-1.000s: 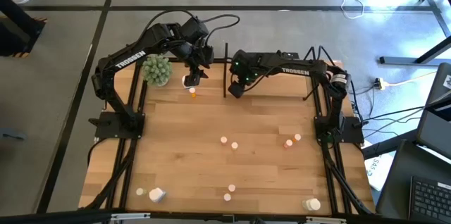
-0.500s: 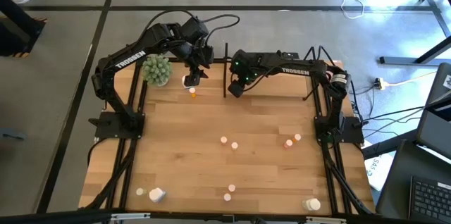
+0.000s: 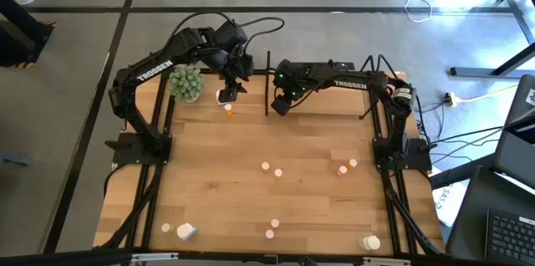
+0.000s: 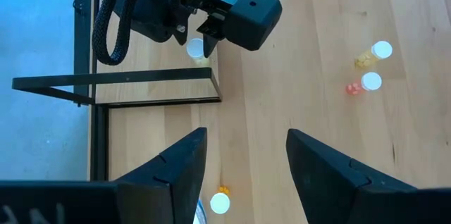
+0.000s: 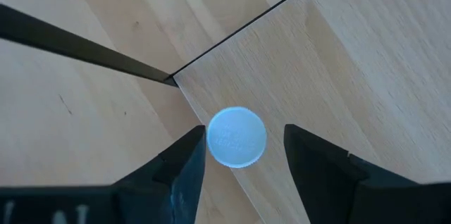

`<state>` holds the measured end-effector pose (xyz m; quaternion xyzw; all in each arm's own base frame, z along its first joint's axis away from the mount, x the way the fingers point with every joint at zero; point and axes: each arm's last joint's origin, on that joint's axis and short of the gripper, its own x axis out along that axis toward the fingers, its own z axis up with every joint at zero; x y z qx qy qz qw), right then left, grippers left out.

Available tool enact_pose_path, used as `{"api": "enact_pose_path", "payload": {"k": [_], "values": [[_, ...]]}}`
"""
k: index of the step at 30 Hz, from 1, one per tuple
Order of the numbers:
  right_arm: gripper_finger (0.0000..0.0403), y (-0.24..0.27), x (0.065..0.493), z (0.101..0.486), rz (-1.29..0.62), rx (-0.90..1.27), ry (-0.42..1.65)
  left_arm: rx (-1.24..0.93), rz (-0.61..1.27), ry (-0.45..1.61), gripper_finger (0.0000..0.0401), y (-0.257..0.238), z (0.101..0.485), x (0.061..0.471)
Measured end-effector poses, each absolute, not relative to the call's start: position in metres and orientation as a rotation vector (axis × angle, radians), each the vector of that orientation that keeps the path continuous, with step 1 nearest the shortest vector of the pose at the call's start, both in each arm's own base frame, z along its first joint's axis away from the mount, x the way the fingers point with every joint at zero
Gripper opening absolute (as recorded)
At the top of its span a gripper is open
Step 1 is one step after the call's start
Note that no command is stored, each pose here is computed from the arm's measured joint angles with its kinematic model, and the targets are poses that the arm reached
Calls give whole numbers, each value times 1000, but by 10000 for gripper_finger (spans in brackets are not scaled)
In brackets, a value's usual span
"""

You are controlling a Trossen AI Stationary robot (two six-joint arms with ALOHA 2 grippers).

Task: Pick and place medicine bottles onto shelf by color
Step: Put the top left yellow pill bottle on the shelf

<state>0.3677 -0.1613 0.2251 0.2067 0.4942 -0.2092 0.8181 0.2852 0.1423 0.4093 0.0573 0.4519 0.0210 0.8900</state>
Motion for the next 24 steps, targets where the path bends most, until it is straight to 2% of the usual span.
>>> {"api": "enact_pose_path", "payload": {"k": [14,24], "values": [[188,-161,368,225,-447,441,1051,119,44,938,190,142,409,285],[125,-161,368,225,-459,461,1044,116,45,939,190,142,409,285]]}}
